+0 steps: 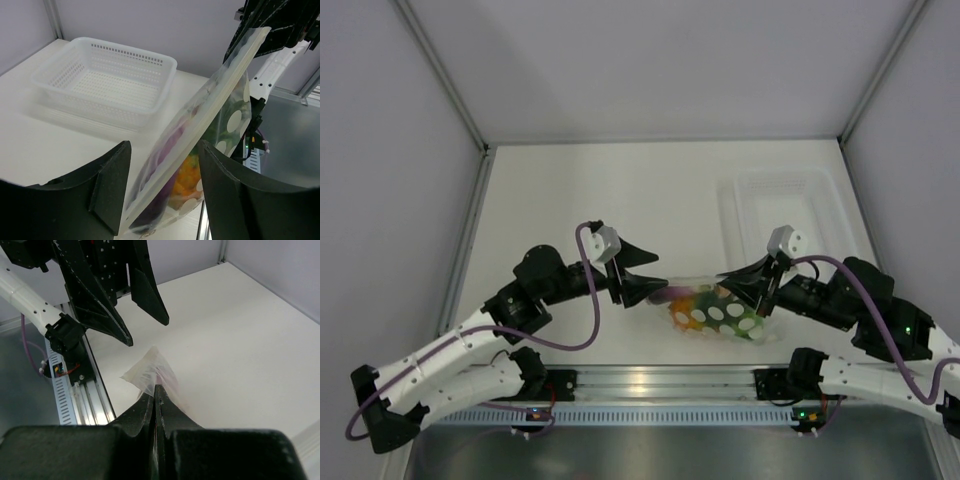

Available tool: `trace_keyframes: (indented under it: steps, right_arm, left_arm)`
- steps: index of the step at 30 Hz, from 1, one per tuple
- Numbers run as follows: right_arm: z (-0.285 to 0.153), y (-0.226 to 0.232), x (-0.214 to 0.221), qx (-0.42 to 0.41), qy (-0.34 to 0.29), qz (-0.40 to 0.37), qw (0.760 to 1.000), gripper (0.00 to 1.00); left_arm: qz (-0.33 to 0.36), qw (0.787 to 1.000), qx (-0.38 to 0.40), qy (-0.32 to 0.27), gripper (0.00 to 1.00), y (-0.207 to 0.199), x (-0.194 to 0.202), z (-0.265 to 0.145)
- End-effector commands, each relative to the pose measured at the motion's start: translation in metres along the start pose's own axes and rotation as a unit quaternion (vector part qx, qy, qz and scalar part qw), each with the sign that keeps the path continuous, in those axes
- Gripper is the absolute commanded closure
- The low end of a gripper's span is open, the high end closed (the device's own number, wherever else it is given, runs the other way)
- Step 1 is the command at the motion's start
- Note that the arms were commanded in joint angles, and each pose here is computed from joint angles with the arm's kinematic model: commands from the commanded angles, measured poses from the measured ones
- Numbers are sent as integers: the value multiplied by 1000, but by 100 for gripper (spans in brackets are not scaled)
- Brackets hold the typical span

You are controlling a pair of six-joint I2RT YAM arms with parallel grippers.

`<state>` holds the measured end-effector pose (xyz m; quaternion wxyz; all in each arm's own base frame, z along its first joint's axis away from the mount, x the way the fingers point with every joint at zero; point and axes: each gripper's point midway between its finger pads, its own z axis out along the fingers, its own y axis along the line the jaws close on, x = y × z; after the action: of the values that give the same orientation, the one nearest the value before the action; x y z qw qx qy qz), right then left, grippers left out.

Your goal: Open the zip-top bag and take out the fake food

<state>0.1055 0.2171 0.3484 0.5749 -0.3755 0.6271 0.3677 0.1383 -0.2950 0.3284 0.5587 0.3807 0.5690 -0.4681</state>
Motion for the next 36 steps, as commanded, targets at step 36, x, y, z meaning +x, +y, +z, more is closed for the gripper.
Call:
trace_keyframes:
  steps: [36]
  right_arm:
    - [-2,0,-41,3,-78,23,997,100]
  left_arm:
    - [16,999,13,-48,49,-5,-22,3]
